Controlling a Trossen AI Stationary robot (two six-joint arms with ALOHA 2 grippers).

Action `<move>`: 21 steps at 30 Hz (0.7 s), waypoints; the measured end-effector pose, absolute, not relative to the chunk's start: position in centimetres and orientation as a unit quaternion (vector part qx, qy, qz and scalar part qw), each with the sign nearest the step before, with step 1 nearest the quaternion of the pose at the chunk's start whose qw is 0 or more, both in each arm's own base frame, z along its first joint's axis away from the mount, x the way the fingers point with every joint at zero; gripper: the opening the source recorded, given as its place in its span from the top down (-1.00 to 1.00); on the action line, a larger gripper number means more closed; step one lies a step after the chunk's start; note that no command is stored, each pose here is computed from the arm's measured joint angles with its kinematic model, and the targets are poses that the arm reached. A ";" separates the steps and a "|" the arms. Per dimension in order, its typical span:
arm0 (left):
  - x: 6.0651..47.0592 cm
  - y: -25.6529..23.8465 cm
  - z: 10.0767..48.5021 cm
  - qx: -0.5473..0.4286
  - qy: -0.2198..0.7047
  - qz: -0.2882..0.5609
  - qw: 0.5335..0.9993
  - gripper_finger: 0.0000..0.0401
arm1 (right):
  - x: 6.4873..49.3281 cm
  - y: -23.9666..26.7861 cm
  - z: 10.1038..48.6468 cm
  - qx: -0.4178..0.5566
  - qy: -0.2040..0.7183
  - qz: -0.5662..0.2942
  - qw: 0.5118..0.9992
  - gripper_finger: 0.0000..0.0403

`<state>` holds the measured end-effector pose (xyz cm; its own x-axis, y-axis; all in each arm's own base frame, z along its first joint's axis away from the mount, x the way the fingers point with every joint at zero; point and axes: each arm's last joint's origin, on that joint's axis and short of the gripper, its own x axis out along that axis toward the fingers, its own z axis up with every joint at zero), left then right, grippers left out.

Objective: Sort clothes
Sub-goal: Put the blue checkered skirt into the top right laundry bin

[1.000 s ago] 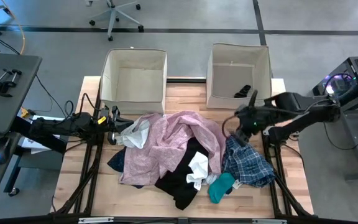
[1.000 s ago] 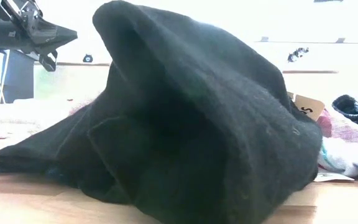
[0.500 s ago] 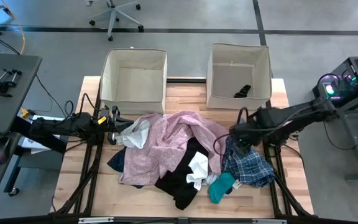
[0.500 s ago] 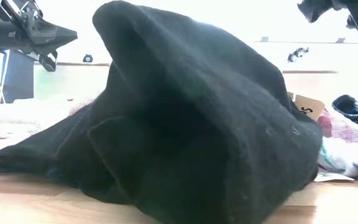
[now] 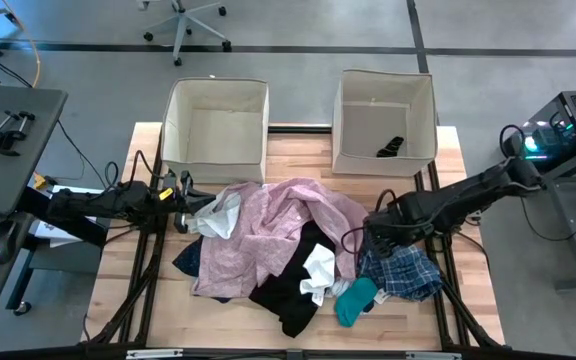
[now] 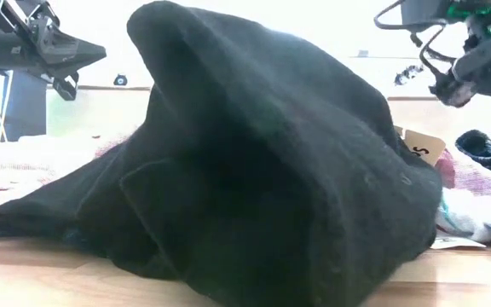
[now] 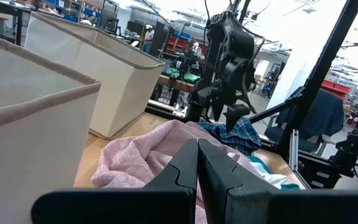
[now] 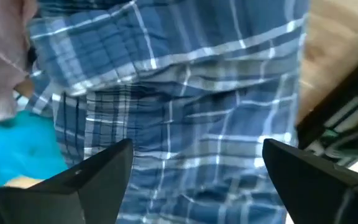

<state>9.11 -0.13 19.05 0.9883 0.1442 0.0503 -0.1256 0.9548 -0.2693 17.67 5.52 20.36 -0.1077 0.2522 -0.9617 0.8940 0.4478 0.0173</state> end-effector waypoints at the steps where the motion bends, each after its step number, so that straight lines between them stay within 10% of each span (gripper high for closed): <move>1: 9.1 -0.1 19.1 -0.134 -0.035 0.068 0.988 1.00 | 17.7 5.6 20.0 0.429 0.673 -0.309 0.517 -0.73; 10: 9.1 -0.1 19.0 -0.134 -0.034 0.068 0.988 1.00 | 17.1 6.1 15.1 0.461 0.655 -0.311 0.512 -0.62; 21: 9.1 -0.1 19.1 -0.134 -0.035 0.068 0.988 1.00 | 17.2 6.7 12.4 0.443 0.662 -0.326 0.509 0.10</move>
<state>9.11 -0.12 19.05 0.9882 0.1446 0.0503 -0.1259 0.9546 -0.2700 17.19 6.70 12.40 -0.0896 0.2548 -0.9628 0.9189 0.3941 0.0188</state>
